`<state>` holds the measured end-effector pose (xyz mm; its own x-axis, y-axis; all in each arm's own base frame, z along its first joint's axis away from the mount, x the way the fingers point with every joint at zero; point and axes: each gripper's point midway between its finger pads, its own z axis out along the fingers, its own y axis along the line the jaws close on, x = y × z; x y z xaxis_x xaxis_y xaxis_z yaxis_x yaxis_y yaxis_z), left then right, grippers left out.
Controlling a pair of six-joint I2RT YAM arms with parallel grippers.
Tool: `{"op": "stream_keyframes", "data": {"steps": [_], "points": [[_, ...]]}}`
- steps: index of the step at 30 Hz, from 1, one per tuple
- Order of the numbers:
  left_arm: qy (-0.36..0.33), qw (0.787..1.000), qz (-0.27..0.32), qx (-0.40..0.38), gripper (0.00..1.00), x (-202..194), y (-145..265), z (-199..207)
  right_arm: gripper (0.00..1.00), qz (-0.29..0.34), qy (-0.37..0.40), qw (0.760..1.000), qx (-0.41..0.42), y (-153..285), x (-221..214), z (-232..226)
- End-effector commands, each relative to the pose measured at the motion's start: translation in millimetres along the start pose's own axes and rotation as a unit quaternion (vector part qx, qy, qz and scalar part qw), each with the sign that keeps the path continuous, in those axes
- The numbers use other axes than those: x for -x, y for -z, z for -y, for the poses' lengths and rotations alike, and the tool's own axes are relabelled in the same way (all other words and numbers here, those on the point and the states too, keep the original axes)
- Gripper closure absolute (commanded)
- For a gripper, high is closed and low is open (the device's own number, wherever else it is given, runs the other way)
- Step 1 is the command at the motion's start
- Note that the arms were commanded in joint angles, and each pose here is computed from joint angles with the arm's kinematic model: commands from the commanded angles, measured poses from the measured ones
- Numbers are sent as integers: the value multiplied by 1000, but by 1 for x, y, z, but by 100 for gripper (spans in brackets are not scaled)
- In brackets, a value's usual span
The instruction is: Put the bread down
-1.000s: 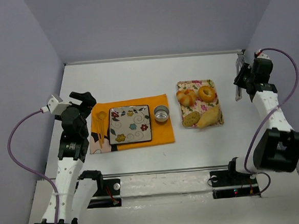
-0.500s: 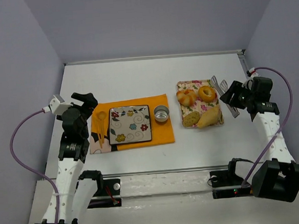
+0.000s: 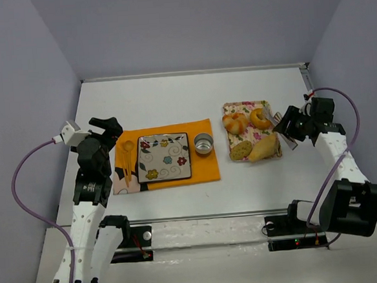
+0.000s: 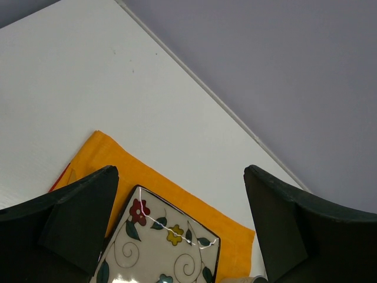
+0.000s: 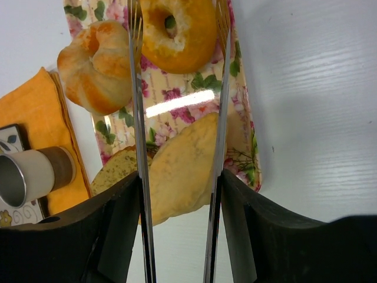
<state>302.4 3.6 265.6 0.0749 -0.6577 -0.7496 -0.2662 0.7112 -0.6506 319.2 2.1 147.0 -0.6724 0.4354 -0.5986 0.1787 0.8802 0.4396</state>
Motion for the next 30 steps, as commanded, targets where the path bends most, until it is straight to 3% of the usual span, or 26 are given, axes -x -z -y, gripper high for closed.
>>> {"op": "stream_keyframes", "data": {"steps": [1, 5, 10, 16, 18, 20, 25, 30], "points": [[7, 1000, 18, -5, 1, 7, -3, 2, 41, 8, 3, 1000, 1, -11, 9, -2], [7, 1000, 18, -5, 1, 7, -3, 2, 42, -7, 5, 1000, -8, -23, 5, 0], [7, 1000, 20, -5, 1, 8, -3, 2, 50, -17, 10, 1000, -15, -31, 1, 0], [7, 1000, 22, -6, 1, 9, -1, 2, 79, 17, 20, 1000, -1, -23, 17, -14], [8, 1000, 22, -6, 1, 9, -1, 2, 83, 36, 29, 999, 14, -13, 27, -24], [8, 1000, 22, -5, 1, 9, -2, 2, 92, 67, 46, 995, 52, 5, 42, -47], [7, 1000, 19, -5, 1, 7, -2, 2, 93, 108, 107, 978, 142, 45, 54, -107], [7, 1000, 18, -6, 1, 7, -3, 3, 93, 75, 236, 932, 263, 66, 5, -208]]}}
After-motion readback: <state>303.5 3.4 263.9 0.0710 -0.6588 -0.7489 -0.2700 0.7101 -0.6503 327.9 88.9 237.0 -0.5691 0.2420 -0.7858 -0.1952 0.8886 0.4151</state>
